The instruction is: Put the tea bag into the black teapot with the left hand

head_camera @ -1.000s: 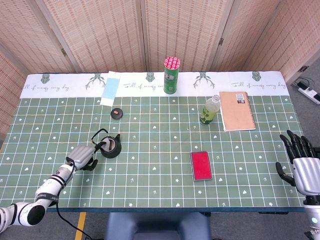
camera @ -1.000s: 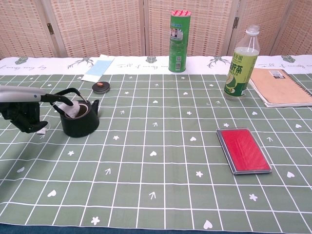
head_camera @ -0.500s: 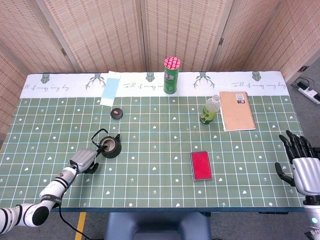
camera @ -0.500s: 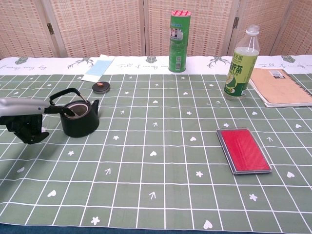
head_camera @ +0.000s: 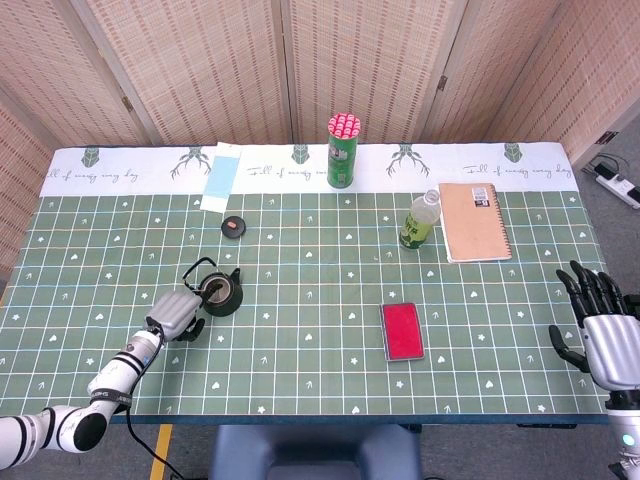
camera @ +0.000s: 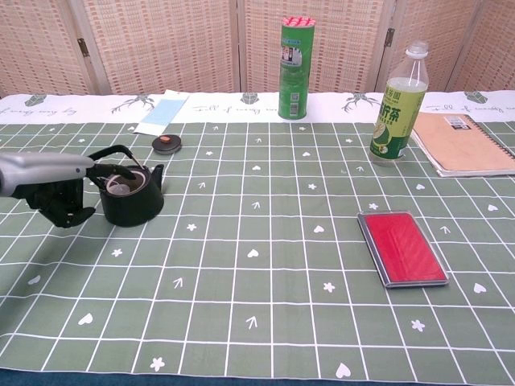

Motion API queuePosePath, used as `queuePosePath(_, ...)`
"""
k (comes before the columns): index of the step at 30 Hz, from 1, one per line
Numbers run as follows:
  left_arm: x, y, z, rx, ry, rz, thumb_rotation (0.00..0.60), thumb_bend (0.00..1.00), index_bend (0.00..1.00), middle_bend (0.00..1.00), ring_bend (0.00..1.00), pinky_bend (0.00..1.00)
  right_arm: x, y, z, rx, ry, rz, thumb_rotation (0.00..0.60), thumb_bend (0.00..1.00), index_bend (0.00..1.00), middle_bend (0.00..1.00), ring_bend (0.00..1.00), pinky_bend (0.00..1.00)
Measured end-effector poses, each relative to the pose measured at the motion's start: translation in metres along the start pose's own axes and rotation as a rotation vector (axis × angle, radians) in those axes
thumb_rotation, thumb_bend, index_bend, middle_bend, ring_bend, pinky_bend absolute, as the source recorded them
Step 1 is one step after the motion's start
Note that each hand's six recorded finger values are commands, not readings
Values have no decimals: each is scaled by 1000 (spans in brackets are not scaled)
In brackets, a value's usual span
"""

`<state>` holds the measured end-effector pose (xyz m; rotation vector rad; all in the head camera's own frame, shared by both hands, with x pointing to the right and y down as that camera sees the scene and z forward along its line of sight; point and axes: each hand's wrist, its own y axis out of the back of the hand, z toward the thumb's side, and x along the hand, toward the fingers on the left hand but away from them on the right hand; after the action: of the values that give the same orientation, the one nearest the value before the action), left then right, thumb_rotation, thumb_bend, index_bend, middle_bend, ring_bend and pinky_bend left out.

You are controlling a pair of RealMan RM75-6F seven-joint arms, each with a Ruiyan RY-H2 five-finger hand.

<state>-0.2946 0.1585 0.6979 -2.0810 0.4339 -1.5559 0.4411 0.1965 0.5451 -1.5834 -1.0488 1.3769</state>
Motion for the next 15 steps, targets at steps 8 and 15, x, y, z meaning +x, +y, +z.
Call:
queuePosePath(8, -24, 31, 3, -39, -22, 92, 600, 592, 0, 1000, 1000, 1000, 1, 1, 2, -1, 7, -4, 600, 449, 0, 0, 0, 0)
queuePosePath(15, -72, 62, -19, -81, 11, 221, 600, 590, 12, 1000, 1000, 1000, 4, 0, 5, -3, 23, 1, 600, 450, 0, 0, 0, 0)
